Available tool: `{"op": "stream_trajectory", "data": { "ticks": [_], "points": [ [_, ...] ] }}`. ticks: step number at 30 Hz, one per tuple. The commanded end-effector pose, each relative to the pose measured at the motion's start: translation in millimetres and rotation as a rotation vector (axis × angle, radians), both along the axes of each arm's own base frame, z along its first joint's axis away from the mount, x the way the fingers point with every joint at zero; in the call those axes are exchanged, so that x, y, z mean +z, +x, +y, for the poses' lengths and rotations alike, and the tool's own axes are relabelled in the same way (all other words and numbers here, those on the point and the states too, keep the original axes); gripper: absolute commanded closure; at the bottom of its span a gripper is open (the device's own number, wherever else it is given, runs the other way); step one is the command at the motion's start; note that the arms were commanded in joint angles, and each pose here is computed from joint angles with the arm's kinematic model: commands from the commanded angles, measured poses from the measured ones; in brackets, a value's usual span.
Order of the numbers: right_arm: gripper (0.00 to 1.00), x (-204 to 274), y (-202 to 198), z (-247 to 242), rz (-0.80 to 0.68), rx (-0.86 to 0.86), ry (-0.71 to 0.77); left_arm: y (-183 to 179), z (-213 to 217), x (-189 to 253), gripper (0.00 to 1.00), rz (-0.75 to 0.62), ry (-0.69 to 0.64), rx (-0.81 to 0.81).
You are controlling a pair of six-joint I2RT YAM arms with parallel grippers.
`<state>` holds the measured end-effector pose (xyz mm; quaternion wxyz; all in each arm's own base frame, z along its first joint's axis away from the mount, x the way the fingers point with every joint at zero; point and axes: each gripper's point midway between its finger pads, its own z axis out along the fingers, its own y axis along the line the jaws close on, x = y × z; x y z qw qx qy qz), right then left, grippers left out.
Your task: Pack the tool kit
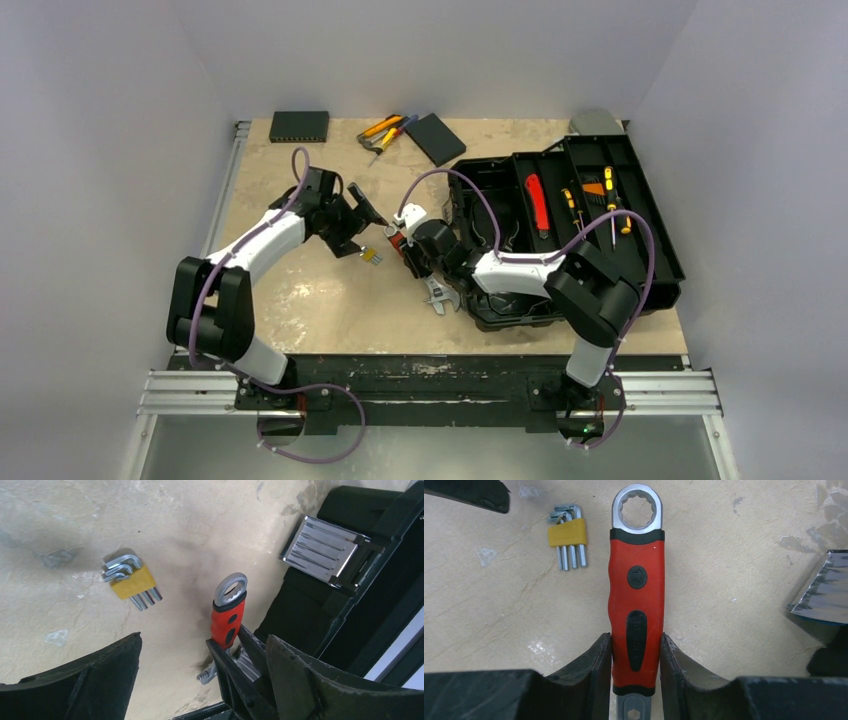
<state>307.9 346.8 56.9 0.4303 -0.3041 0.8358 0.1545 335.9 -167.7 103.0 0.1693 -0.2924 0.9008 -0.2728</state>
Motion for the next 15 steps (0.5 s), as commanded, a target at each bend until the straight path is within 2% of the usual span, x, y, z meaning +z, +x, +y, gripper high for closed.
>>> {"op": "stream_trajectory", "data": {
  "ticks": [1, 12, 15],
  "points": [
    [1.0, 60.6, 13.9, 17.2, -0.147, 0.017, 0.164, 9.6, -16.2, 10.6, 0.11, -0.075, -0.068, -0.057],
    [1.0, 78.8, -0.1, 27.7, -0.149, 0.101, 0.248, 23.5, -47.8, 1.7, 0.27, -0.173, -0.146, -0.157],
    [1.0, 79.5, -2.4, 29.4, -0.142, 0.112, 0.257, 23.0, -54.6, -4.2, 0.4, -0.165, -0.181, -0.166]
  ]
}}
